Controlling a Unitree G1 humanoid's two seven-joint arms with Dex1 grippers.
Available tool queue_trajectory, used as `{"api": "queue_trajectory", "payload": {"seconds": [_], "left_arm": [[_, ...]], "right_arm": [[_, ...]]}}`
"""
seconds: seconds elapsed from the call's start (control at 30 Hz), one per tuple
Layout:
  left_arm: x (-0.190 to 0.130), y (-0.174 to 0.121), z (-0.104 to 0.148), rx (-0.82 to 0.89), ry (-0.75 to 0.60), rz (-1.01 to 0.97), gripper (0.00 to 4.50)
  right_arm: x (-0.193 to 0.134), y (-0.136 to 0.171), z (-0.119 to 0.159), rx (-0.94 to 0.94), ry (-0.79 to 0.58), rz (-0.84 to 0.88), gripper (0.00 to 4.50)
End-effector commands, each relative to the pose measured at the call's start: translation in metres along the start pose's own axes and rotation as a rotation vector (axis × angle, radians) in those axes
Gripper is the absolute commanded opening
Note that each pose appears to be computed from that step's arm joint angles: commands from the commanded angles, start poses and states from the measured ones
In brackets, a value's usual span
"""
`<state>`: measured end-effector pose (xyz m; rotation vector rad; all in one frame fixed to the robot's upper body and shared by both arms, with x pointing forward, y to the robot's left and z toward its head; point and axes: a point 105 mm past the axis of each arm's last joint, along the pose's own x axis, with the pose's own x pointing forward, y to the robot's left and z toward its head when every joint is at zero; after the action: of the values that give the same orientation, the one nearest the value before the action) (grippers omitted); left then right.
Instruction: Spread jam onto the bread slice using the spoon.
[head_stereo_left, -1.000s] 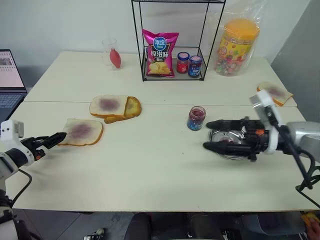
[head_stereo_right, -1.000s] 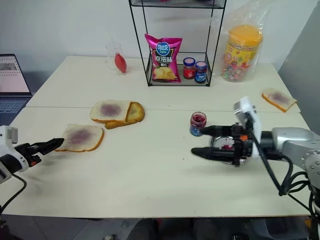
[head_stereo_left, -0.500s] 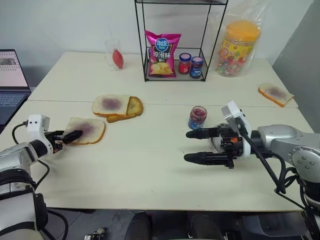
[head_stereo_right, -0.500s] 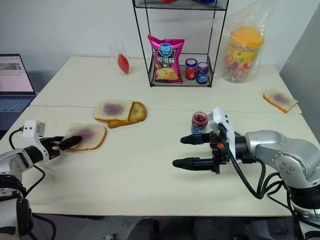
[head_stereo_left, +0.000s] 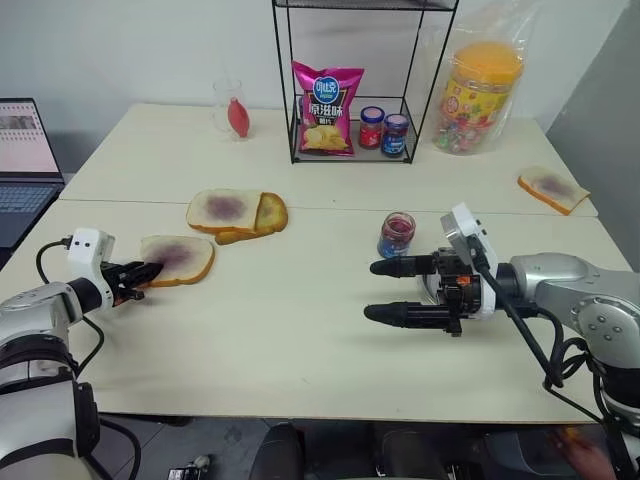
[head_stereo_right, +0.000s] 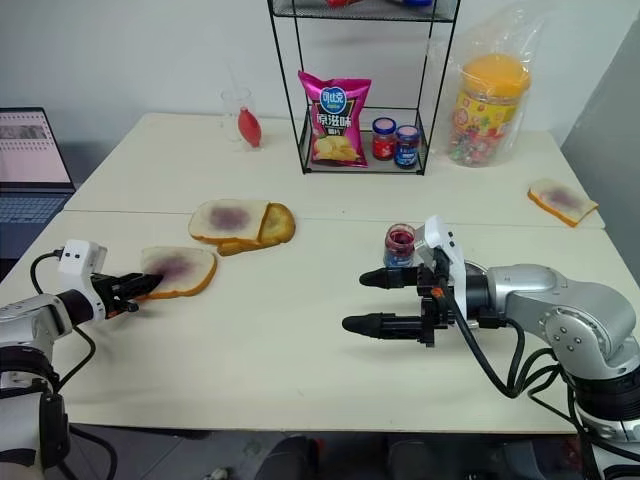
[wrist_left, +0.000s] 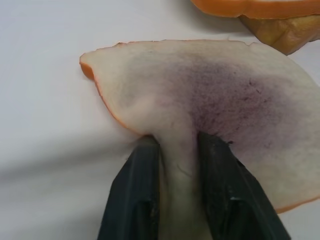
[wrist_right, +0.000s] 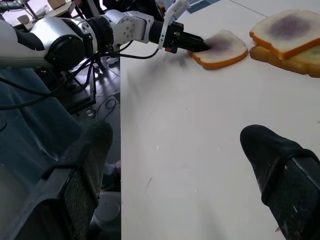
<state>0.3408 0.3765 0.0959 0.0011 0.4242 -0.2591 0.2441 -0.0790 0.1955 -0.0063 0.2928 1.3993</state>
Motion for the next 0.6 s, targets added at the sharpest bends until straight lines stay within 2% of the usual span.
{"api": "queue_trajectory", "payload": {"seconds": [0.03, 0.1, 0.2, 0.3, 0.37, 0.47, 0.6], "left_arm": [[-0.005, 0.002, 0.008, -0.002, -0.029, 0.006, 0.40], [-0.011, 0.000, 0.017, 0.017, -0.054, -0.015, 0.11], [-0.021, -0.011, 0.033, 0.057, -0.080, -0.065, 0.01], [-0.038, -0.057, 0.063, 0.132, -0.092, -0.246, 0.01], [-0.048, -0.092, 0.073, 0.196, -0.060, -0.386, 0.01], [-0.056, -0.126, 0.078, 0.254, -0.018, -0.513, 0.01], [-0.042, -0.174, 0.069, 0.385, 0.080, -0.736, 0.01]], "right_arm": [[-0.004, 0.005, 0.004, -0.038, -0.020, -0.017, 4.50], [-0.006, 0.006, 0.000, -0.026, -0.017, -0.028, 4.50], [-0.010, 0.007, -0.005, -0.005, -0.023, -0.054, 4.50], [-0.018, 0.008, -0.010, 0.031, -0.040, -0.098, 4.50], [-0.023, 0.012, -0.012, 0.048, -0.041, -0.116, 4.50], [-0.028, 0.019, -0.016, 0.068, -0.030, -0.123, 4.50], [-0.025, 0.022, -0.027, 0.075, -0.002, -0.140, 4.50]]}}
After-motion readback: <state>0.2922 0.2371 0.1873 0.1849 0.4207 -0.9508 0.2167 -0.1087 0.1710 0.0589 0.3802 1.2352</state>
